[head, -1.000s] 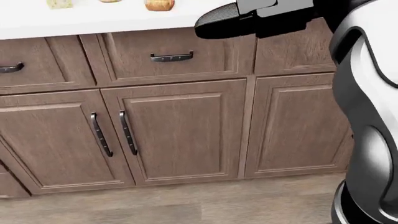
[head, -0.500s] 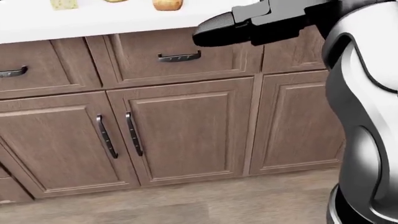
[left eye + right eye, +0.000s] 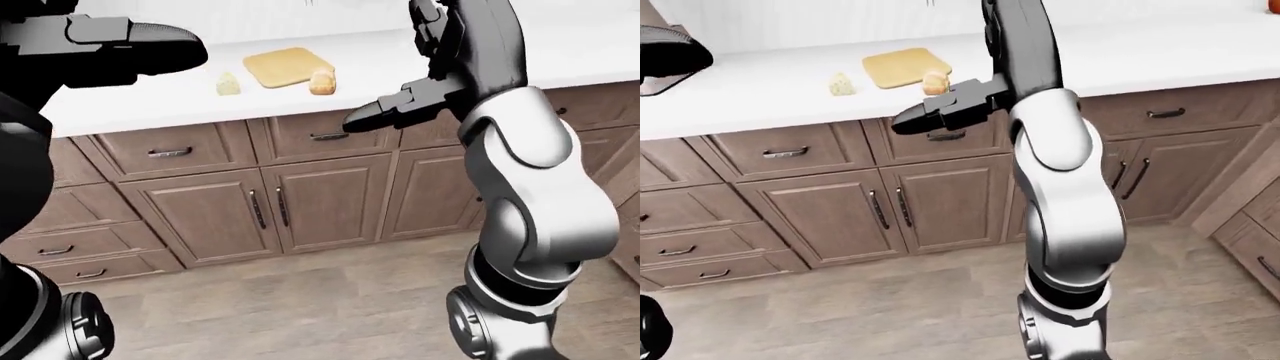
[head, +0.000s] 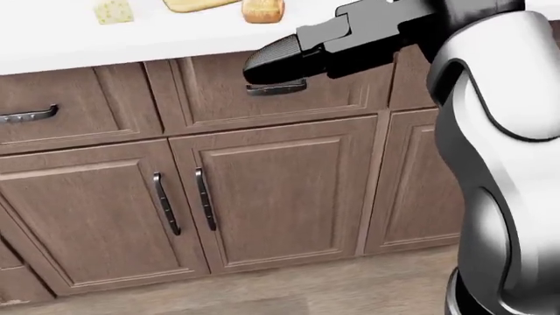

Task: Place the bread and cheese on the cutting board.

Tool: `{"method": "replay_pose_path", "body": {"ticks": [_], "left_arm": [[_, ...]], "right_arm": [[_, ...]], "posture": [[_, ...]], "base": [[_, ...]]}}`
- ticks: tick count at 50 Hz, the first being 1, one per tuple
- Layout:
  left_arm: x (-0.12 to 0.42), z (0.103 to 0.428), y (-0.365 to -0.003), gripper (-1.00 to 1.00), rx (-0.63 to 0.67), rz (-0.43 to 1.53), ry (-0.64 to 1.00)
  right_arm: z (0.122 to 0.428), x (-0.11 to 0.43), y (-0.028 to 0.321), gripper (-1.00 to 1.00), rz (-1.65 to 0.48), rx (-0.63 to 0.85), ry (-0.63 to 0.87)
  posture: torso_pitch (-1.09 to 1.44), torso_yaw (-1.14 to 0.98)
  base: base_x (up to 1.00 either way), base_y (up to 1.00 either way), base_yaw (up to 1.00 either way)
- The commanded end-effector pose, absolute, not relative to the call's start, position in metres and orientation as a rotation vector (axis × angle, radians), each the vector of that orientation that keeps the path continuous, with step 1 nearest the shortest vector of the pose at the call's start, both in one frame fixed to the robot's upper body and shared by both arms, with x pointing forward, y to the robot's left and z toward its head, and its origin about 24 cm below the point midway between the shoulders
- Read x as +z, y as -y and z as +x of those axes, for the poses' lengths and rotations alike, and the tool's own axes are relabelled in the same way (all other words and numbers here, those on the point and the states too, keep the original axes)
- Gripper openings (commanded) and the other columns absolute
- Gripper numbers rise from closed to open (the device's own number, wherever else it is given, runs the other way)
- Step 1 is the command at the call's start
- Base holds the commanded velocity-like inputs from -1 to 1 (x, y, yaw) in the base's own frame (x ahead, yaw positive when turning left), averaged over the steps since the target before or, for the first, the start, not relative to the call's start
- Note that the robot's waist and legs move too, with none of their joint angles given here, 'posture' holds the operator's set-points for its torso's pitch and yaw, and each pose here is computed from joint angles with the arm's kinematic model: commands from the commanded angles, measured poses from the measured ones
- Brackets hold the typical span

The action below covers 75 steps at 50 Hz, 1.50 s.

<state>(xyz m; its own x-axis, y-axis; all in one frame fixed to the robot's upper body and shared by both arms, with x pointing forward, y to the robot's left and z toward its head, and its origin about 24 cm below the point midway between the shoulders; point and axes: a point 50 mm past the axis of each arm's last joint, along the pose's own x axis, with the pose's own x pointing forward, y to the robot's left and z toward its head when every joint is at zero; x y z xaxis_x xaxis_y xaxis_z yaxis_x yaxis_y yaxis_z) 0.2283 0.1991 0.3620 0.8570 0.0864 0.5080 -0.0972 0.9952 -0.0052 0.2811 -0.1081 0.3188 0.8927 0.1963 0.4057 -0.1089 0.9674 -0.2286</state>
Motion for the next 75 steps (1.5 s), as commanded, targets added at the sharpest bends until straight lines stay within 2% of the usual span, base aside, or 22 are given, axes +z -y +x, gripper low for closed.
{"method": "replay_pose_path", "body": {"ticks": [1, 48, 75], "left_arm": [[0.3704, 0.2241, -0.1994, 1.0, 0.096, 0.003, 0.577], [0.3715, 0.2218, -0.2014, 1.0, 0.109, 0.021, 0.585], [0.3694, 0.2227, -0.1989, 1.0, 0.102, 0.024, 0.582]], "right_arm": [[0.275, 0.3318, 0.1101, 1.0, -0.205, 0.143, 0.512], [0.275, 0.3264, 0.1037, 1.0, -0.217, 0.165, 0.505], [0.2757, 0.3243, 0.1022, 1.0, -0.212, 0.177, 0.495]], "posture": [[0.0, 0.0], [0.0, 0.0], [0.0, 0.0]], "base": [[0.17, 0.0, 0.0], [0.13, 0.0, 0.0], [0.0, 0.22, 0.0]]}}
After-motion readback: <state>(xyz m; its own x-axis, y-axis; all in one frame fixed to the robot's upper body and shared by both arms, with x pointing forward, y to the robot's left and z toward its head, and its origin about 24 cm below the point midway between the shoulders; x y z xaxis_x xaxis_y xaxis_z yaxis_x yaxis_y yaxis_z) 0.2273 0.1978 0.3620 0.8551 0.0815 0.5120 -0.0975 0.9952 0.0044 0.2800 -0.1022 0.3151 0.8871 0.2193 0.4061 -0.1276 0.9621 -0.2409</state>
